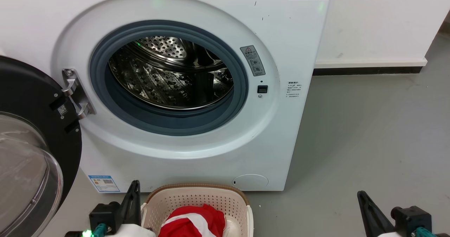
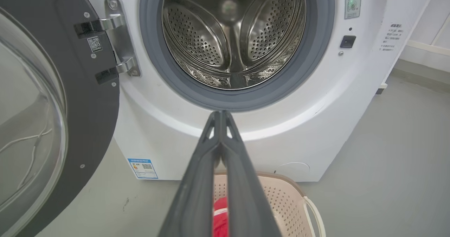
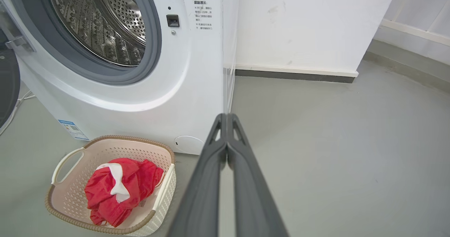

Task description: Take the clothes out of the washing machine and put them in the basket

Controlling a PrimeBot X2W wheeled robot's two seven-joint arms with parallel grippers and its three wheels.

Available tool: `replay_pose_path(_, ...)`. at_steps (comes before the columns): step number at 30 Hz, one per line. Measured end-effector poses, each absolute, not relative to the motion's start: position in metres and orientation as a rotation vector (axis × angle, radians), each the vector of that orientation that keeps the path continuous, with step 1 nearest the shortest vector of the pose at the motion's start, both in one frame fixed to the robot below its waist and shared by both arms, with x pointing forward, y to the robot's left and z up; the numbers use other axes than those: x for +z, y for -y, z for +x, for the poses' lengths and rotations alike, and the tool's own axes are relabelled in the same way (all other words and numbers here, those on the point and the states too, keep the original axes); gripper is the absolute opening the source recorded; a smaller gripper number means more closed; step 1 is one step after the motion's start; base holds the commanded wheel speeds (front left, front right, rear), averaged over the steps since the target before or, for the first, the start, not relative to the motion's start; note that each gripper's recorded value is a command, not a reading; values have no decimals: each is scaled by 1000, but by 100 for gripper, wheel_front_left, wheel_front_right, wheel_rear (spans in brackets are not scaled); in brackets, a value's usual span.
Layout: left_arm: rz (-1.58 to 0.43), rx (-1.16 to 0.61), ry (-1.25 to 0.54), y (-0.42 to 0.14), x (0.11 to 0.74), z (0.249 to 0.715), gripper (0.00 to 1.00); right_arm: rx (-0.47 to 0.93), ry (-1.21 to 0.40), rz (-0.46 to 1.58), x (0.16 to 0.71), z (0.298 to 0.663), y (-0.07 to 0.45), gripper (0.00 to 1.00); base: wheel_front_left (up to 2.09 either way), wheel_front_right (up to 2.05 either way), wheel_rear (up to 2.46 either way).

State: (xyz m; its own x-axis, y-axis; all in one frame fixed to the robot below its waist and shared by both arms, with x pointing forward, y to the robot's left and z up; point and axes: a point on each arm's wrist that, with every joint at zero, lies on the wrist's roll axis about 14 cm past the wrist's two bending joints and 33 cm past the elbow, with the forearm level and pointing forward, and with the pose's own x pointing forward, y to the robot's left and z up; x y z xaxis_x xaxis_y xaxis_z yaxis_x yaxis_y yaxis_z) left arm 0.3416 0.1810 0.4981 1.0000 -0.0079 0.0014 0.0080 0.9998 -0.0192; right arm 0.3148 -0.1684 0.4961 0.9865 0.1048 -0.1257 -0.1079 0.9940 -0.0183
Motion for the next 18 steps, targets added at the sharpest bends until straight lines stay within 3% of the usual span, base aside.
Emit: replay_pose_path(18, -375, 43, -70, -191, 487, 347, 0, 101, -124, 352, 493, 326, 168, 0, 0, 0, 0)
